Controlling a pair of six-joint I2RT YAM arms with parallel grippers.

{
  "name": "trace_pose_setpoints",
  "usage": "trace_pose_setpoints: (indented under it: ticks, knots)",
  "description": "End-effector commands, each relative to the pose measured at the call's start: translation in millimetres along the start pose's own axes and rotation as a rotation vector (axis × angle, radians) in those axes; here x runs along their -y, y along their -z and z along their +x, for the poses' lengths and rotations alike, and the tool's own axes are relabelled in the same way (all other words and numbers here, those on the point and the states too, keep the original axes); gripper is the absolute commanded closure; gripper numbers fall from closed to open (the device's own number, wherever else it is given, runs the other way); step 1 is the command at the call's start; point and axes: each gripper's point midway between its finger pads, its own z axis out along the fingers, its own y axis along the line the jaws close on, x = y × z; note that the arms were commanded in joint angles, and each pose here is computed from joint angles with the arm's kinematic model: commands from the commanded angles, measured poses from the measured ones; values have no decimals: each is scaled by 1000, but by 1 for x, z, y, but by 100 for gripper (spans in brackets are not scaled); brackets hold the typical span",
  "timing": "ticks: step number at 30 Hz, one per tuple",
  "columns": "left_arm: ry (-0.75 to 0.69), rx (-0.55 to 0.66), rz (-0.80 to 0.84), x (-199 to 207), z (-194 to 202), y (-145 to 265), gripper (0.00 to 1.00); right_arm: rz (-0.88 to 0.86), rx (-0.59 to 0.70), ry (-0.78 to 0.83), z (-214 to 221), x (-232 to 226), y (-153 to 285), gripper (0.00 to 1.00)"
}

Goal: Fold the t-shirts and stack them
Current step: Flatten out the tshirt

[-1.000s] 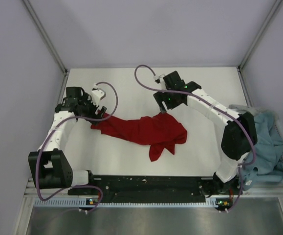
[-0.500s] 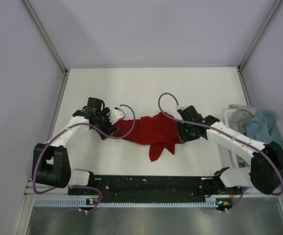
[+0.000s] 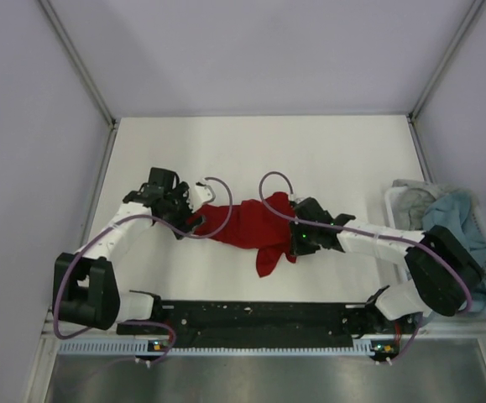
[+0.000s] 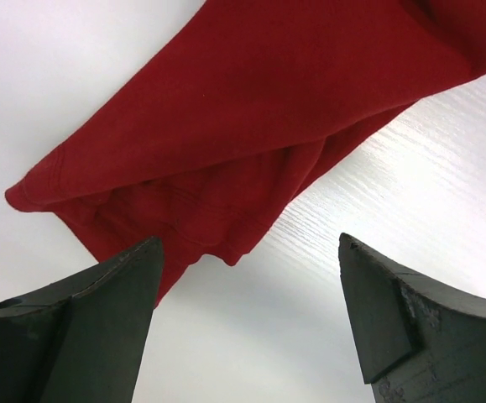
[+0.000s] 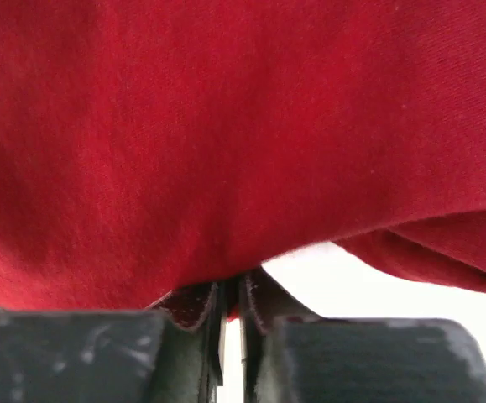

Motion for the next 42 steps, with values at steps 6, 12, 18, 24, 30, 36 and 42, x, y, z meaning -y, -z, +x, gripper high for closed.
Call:
trace_pose_setpoints:
  ticks: [6,12,18,24,30,36,42]
  knots:
    - [19,55,-53,-12,-26,28,11,32,448,250,-157,-59,152,100]
    - [87,113,-160,-43,-58,51,10,-277,934,484,-238,-152,372,100]
    - [89,133,-182,-51,-69,59,9,-214,1053,497,-262,-152,409,100]
    - [53,155,-90,-26,-83,49,9,-145,982,459,-270,-129,379,100]
    - [-70,170,69,30,-109,32,8,-138,1006,387,-287,-124,386,100]
    - [-99,259,11,23,-138,64,8,-306,1148,382,-336,-176,438,100]
    - [-65,281,-128,-9,-149,91,6,-173,1236,173,-386,-137,435,100]
